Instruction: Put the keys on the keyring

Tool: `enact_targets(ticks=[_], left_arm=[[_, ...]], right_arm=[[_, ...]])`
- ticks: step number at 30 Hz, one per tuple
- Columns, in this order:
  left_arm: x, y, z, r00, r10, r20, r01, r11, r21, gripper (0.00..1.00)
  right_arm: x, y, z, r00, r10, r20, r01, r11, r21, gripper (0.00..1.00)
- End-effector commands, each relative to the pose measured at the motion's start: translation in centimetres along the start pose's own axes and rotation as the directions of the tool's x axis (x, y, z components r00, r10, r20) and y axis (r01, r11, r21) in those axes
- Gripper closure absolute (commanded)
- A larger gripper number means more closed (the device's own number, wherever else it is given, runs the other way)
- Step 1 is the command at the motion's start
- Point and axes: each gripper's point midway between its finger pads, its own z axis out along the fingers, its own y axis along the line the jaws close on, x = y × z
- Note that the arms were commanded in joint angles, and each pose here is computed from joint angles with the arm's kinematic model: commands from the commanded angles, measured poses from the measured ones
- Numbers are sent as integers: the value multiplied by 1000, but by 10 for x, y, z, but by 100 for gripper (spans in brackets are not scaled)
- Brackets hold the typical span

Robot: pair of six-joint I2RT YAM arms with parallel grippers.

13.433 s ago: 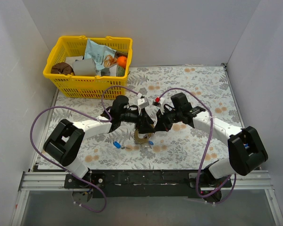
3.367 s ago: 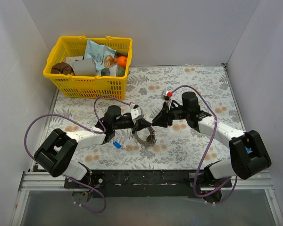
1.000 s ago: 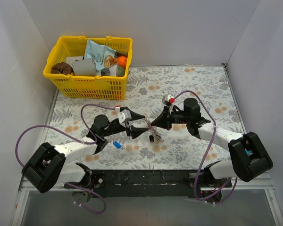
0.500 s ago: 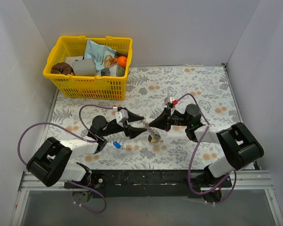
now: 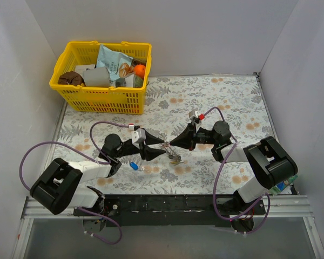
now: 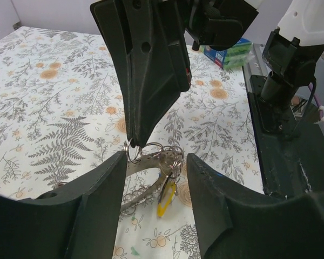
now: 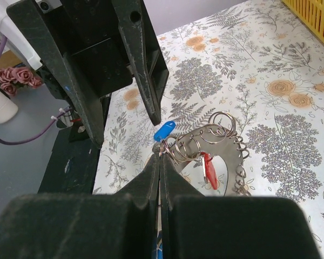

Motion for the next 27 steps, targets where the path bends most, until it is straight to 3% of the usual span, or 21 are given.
enact_targets(ticks=[1,27], left_arm=[[2,-5,-1,1000,11,-4,-11,999,41,53],[5,-6,9,1000,-27,-7,28,994,106,51]], right_arm=[[-21,12,1,991,-118,59,121,992,-41,99],[-22,15,-1,990,-127,53,130,991,-43,99]])
